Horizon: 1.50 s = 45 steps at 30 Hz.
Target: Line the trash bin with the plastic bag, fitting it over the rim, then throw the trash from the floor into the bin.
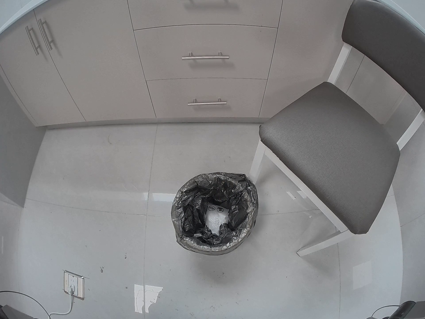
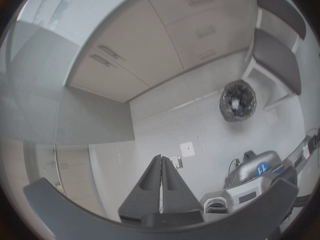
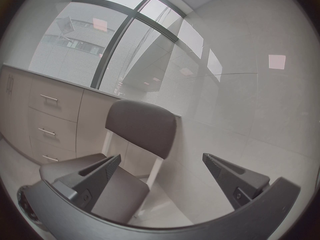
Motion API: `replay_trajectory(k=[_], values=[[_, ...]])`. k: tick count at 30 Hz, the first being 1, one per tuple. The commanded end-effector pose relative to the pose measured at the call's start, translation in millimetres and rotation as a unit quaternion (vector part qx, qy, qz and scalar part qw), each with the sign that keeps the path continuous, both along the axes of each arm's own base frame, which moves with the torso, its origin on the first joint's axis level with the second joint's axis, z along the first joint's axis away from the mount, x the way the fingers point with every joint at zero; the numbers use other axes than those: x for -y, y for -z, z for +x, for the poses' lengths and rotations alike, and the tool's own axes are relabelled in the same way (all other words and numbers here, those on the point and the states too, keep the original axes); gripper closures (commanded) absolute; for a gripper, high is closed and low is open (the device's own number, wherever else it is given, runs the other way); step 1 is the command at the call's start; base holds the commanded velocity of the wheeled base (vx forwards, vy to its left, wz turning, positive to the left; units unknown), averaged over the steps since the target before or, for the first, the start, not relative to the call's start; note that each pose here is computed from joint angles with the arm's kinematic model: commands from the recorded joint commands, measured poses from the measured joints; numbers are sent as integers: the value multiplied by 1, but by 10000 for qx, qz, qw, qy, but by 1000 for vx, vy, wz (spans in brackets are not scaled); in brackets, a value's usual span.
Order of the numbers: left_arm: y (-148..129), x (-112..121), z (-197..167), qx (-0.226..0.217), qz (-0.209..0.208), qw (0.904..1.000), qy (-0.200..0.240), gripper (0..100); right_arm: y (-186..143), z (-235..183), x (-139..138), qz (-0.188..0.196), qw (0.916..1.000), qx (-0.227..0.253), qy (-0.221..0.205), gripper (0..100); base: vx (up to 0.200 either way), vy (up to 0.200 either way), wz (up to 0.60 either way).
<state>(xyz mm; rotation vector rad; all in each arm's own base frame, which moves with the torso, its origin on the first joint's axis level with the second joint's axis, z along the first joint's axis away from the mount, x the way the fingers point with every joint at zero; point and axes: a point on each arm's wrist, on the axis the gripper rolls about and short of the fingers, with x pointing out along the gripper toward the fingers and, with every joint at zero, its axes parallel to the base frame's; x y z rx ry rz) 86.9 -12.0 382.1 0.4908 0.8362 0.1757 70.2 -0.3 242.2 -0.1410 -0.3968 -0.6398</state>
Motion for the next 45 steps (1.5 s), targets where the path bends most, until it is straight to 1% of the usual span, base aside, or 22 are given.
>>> replay_trajectory(k=[1, 2, 3, 4, 5, 6, 7, 10, 12, 14, 16, 18, 21, 23, 25, 29, 31, 33, 36, 37, 40, 45], values=[[2, -42, -167, 2211, -1145, 9672, -500, 100, 9, -102, 17, -234, 9960, 680, 523, 0, 0, 0, 0], [2, -42, -167, 2211, -1145, 9672, -500, 100, 9, -102, 17, -234, 9960, 680, 523, 0, 0, 0, 0], [9, -48, -199, 2711, -1487, 9499, -452, 100, 19, -112, 17, -327, 9970, 567, 419, 0, 0, 0, 0], [11, -50, -208, 2896, -1606, 9426, -424, 100, 23, -116, 17, -334, 9973, 511, 407, 0, 0, 0, 0], [15, -54, -229, 3403, -1891, 9204, -361, 100, 31, -122, 18, -343, 9978, 399, 398, 0, 0, 0, 0], [15, -54, -231, 3459, -1922, 9177, -355, 100, 32, -122, 18, -344, 9979, 383, 397, 0, 0, 0, 0], [20, -60, -259, 4194, -2223, 8797, -279, 100, 41, -128, 18, -340, 9983, 259, 388, 0, 0, 0, 0], [46, -53, -255, 4400, -2194, 8700, -367, 100, 54, -131, 17, -260, 9986, 197, 423, 0, 0, 0, 0], [59, -47, -248, 4532, -2159, 8636, -463, 100, 59, -134, 14, -246, 9974, 184, 658, 0, 0, 0, 0], [71, -44, -243, 4563, -2128, 8625, -510, 100, 67, -135, 13, -251, 9966, 129, 775, 0, 0, 0, 0], [88, -40, -235, 4476, -2120, 8674, -486, 100, 76, -129, 13, -242, 9968, 28, 763, 0, 0, 0, 0], [103, -38, -234, 4463, -2222, 8663, -311, 100, 82, -127, 13, -234, 9969, 79, 753, 0, 0, 0, 0], [143, -35, -222, 4376, -2485, 8638, 231, 100, 115, -111, 13, -252, 9978, -305, 533, 0, 0, 0, 0], [163, -33, -213, 4359, -2534, 8629, 343, 100, 122, -108, 13, -174, 9985, -360, 362, 0, 0, 0, 0], [194, -28, -183, 4085, -2559, 8761, 114, 100, 126, -105, 11, 47, 9987, -469, -216, 0, 0, 0, 0], [218, -25, -154, 4033, -2717, 8738, -73, 100, 144, -98, 10, 414, 9914, -951, -796, 0, 0, 0, 0], [230, -24, -141, 4053, -2623, 8758, -17, 100, 150, -97, 9, 540, 9868, -1203, -936, 0, 0, 0, 0], [252, -22, -124, 4072, -2483, 8789, 60, 100, 159, -95, 8, 578, 9762, -1633, -1304, 0, 0, 0, 0], [292, -20, -104, 3987, -2169, 8909, 180, 100, 161, -94, 5, 742, 9655, -1648, -1876, 0, 0, 0, 0], [300, -19, -102, 3950, -2070, 8948, 195, 100, 161, -94, 5, 753, 9639, -1641, -1956, 0, 0, 0, 0], [297, -20, -102, 4004, -2025, 8935, 169, 100, 161, -94, 5, 724, 9626, -1654, -2018, 0, 0, 0, 0], [298, -21, -102, 3988, -1412, 9061, 78, 100, 160, -94, 5, 756, 9639, -1550, -2030, 0, 0, 0, 0]])
